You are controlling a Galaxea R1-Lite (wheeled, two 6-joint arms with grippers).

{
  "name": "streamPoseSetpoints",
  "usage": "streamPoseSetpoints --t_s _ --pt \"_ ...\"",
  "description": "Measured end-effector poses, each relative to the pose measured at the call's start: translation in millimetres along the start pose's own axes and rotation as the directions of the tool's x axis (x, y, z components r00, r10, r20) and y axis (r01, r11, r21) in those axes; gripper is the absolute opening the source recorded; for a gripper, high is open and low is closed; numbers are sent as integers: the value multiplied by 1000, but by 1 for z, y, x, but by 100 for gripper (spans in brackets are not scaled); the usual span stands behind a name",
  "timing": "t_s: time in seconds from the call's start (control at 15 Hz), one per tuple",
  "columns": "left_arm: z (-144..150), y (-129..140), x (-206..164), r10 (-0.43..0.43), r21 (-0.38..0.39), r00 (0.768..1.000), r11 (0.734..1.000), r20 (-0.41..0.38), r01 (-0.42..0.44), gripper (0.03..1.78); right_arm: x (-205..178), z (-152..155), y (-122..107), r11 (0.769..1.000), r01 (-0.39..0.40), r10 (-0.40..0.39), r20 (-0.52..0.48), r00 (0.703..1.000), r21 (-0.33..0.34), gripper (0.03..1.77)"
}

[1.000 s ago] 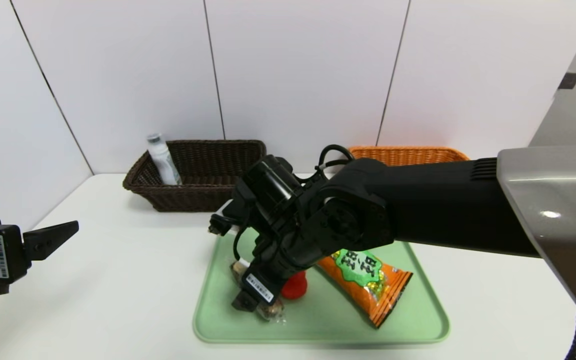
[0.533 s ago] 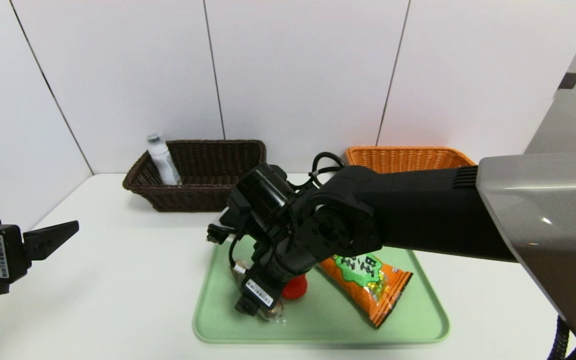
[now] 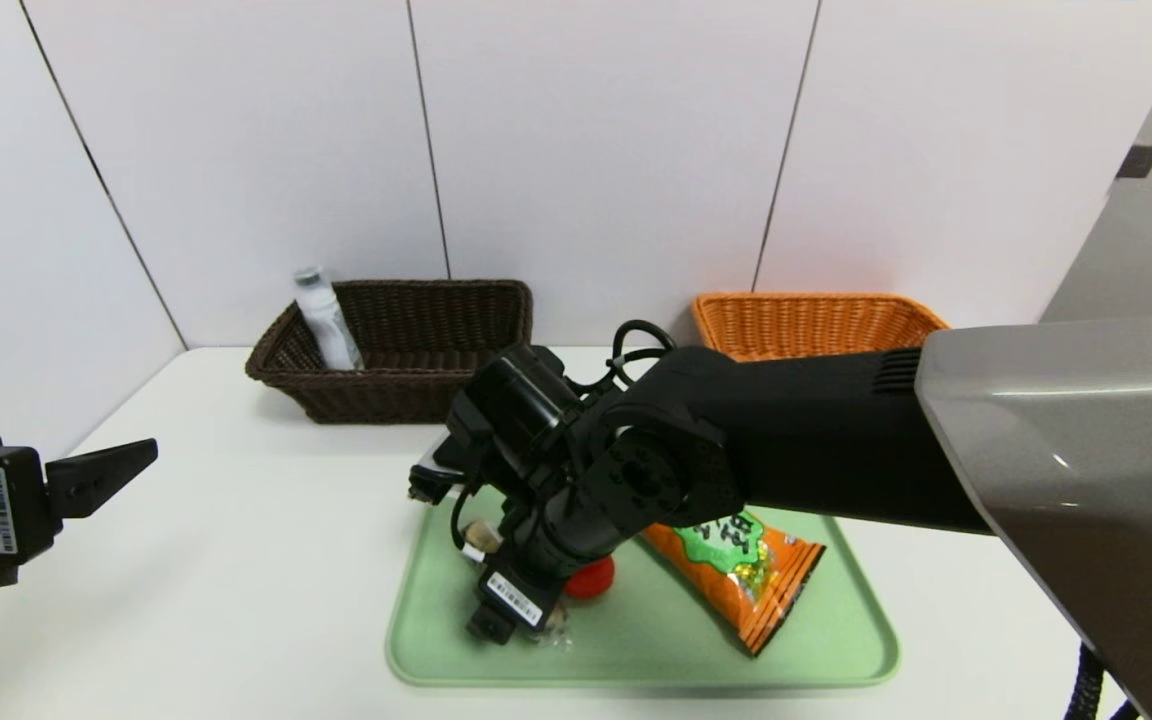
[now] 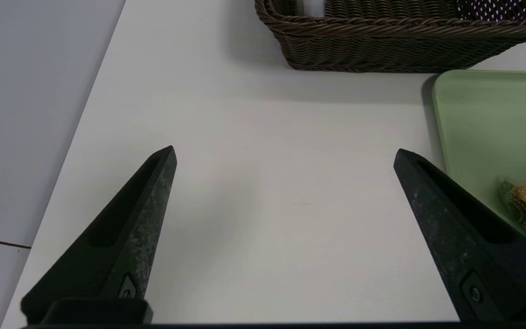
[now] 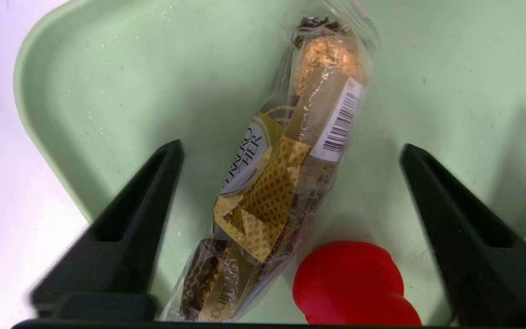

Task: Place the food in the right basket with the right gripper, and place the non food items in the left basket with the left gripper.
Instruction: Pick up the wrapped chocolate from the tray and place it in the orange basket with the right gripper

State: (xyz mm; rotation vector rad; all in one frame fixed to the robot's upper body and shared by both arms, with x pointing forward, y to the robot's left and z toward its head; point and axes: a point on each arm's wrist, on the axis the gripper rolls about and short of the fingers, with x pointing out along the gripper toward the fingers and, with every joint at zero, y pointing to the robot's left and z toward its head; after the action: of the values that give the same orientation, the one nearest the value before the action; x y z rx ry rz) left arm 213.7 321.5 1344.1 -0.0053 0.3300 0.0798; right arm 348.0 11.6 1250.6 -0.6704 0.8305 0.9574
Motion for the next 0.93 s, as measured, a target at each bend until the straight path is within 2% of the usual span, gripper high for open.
streamPoseSetpoints --t_s 0.2,0.4,0.53,0.73,0.93 --pt "0 0 0 0 -1 1000 1000 1 0 169 1 -1 1 1000 -4 4 -12 1000 -1 107" --pt "1 0 0 0 -3 1000 1000 4 0 169 0 -2 1 1000 -7 7 -18 1000 1 76" --pt "1 0 0 2 -4 1000 1000 4 -2 169 -3 -2 1 1000 -11 11 -20 1000 5 14" --pt "1 0 -1 1 -6 1000 1000 6 -1 169 -14 -1 1 1000 -11 11 -10 1000 19 16" --pt "1 0 -2 1 -7 1000 1000 9 -1 169 -35 3 -4 999 4 -6 43 999 45 16"
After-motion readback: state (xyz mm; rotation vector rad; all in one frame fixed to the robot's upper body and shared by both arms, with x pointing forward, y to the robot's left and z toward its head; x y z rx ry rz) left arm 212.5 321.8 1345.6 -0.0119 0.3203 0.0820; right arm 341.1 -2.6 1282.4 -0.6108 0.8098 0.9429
